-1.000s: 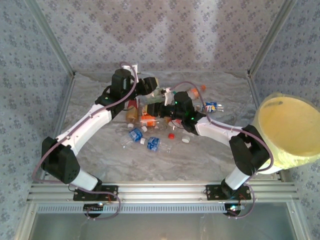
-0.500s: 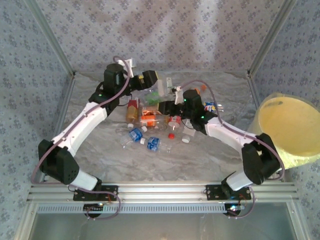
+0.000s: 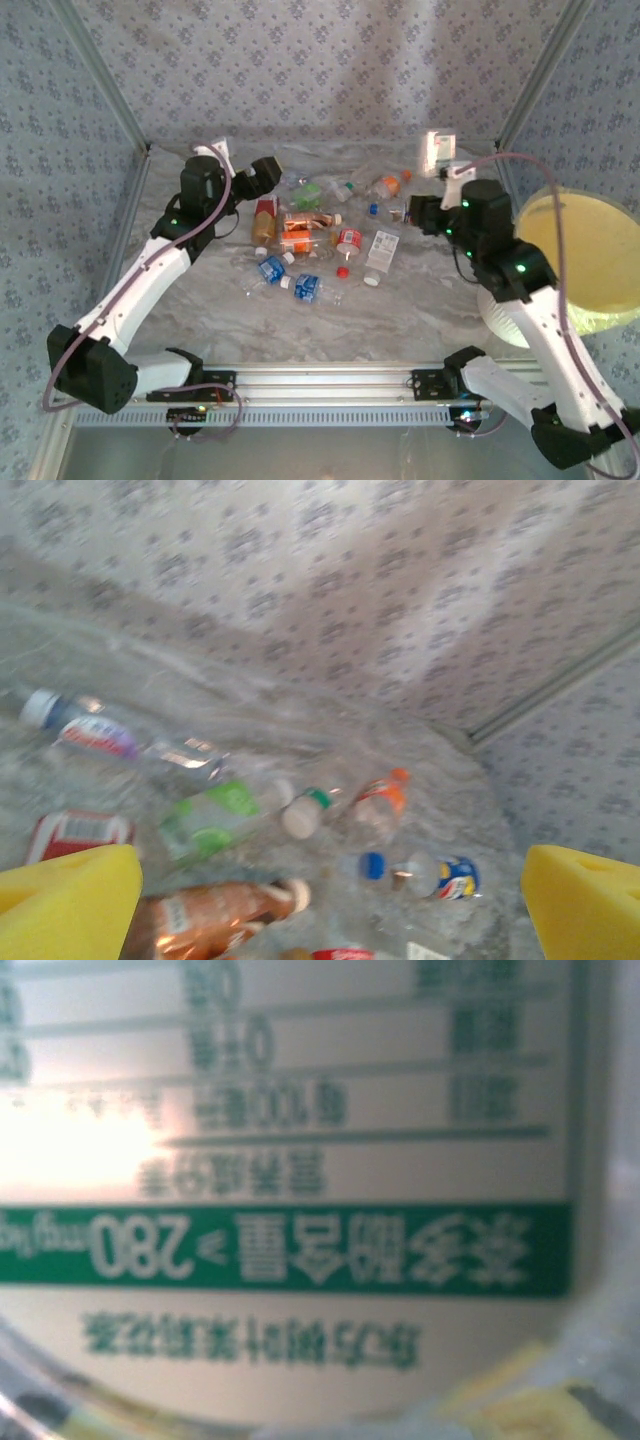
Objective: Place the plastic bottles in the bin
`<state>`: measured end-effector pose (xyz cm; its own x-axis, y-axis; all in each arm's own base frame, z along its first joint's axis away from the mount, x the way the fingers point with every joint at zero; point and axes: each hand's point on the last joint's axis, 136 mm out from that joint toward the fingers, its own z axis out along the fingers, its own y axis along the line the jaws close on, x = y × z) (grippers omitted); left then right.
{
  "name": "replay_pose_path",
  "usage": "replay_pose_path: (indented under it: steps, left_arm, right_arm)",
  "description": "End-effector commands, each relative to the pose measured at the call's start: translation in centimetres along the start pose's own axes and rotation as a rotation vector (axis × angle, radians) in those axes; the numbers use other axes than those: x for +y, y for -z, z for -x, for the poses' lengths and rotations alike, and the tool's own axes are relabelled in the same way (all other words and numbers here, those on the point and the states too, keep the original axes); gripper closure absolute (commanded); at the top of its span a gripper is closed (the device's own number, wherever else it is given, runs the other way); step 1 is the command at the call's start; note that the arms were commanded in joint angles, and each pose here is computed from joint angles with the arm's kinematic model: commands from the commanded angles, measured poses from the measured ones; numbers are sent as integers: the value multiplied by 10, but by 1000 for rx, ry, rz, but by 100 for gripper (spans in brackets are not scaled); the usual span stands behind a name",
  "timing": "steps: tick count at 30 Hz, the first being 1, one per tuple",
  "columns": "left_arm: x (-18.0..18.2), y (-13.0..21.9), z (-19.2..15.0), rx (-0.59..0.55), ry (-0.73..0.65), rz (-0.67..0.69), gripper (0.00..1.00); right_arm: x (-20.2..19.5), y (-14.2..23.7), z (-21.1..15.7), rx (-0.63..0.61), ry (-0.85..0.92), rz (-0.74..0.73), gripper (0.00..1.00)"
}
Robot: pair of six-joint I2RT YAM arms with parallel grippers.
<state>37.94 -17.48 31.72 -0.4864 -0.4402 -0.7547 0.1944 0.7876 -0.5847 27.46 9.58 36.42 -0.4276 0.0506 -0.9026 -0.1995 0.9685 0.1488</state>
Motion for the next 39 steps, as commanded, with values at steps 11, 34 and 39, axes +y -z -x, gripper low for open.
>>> replay_pose_path:
  steps: [11,34,39]
  left_arm:
    - [30,-15,-17,65,63,80,2]
    - [61,-38,-40,185,137,144,2]
    - [64,-41,-44,199,142,153,2]
  right_arm:
    - [-157,144,-10,-11,74,-855,68]
    - [-230,64,-71,160,-523,-659,63]
    - [-228,51,-68,160,-524,-620,61]
